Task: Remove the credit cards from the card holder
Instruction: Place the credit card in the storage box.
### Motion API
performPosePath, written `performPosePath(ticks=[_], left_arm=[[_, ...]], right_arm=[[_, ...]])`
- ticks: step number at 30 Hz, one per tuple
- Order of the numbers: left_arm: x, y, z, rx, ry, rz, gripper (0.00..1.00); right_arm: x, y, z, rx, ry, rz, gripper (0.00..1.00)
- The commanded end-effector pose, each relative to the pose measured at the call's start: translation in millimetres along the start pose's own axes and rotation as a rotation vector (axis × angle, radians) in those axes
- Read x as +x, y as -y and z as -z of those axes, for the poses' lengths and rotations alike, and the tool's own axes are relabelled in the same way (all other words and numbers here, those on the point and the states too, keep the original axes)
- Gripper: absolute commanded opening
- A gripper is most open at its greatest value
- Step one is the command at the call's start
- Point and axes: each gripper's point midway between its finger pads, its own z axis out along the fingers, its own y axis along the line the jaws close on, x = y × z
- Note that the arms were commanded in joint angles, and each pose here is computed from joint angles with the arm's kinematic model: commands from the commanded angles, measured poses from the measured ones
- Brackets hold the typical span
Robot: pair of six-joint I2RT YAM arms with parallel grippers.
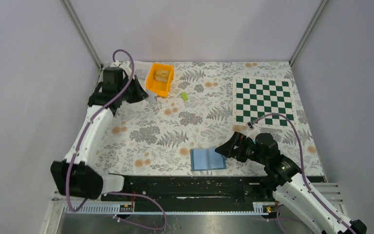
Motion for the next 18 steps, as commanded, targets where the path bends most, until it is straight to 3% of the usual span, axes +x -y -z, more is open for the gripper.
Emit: performPosePath(ticks=[1,9,18], left_arm=[[-34.6,-11.8,-21.4,0.042,-0.049,-0.002,0.00],[-105.8,-85.1,-89.4,-0.083,-0.041,0.070,0.00],[-162.6,-140.8,-134.9,-0.034,0.030,0.097,0.00]], right_arm=[[-14.3,-30.3,3.4,-0.061,-0.005,0.040,1.00],[-26.4,-34.1,4.5,0.012,-0.012,0.070,0.99],[-42.4,-43.6,-4.7,0.062,-0.031,0.095,1.00]])
